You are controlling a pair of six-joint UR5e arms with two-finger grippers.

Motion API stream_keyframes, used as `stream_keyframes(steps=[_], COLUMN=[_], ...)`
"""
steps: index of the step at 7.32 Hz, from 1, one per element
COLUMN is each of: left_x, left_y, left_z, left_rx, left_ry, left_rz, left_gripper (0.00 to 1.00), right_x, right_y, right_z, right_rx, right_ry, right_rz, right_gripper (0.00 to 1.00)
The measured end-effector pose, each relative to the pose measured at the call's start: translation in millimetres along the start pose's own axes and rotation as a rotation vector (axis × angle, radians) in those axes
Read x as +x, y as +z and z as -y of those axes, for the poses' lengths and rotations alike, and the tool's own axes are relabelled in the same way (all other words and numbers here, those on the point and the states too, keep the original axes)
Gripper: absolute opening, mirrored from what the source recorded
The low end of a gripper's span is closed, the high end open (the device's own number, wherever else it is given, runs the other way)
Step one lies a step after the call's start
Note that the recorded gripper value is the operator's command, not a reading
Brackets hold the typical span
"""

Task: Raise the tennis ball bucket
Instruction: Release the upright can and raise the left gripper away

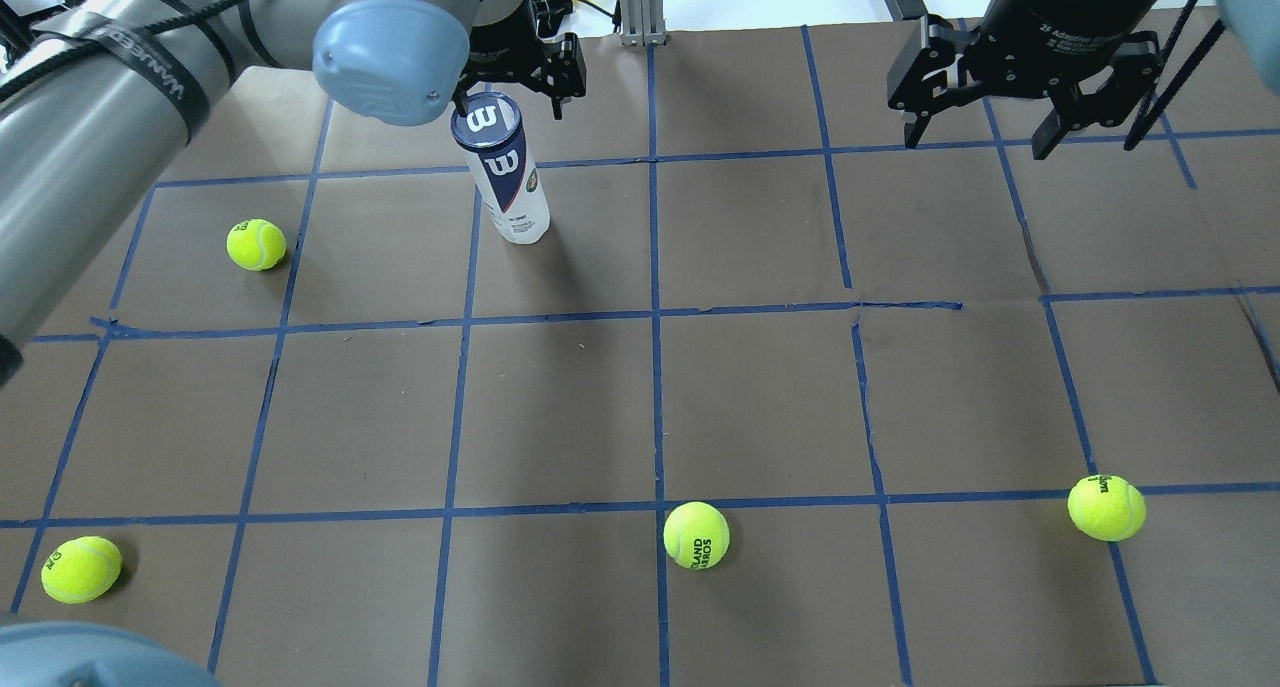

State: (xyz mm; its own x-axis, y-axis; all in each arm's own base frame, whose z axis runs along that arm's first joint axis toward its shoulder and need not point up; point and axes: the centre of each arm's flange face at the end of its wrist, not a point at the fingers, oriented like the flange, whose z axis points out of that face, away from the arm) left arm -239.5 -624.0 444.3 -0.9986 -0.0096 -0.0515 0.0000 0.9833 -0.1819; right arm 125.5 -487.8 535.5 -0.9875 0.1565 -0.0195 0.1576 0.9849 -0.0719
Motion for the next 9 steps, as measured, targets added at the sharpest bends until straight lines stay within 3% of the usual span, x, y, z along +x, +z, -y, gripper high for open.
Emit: stream_keyframes(steps=[2, 4, 9], left_x=[-53.3, -106.5, -135.3], left_y=[-17.6, -27.2, -40.5], left_z=[1.8, -5.9, -72.0], left_rx=[-0.042, -0.089, -0.133], left_ry=[-0.055, -0.033, -0.03], left_rz=[-0.018, -0.03, -0.041], left_gripper=[1.0, 1.0, 1.0], right_x=[0.0, 0.0, 0.0], right_y=[0.1, -0.2, -0.8], right_z=[-0.1, -0.1, -0.5], right_rx=[-0.001, 0.0, 0.002], right_ry=[0.0, 0.001, 0.002], right_rz=[0.0, 0.0, 0.0], right_gripper=[1.0, 1.0, 1.0])
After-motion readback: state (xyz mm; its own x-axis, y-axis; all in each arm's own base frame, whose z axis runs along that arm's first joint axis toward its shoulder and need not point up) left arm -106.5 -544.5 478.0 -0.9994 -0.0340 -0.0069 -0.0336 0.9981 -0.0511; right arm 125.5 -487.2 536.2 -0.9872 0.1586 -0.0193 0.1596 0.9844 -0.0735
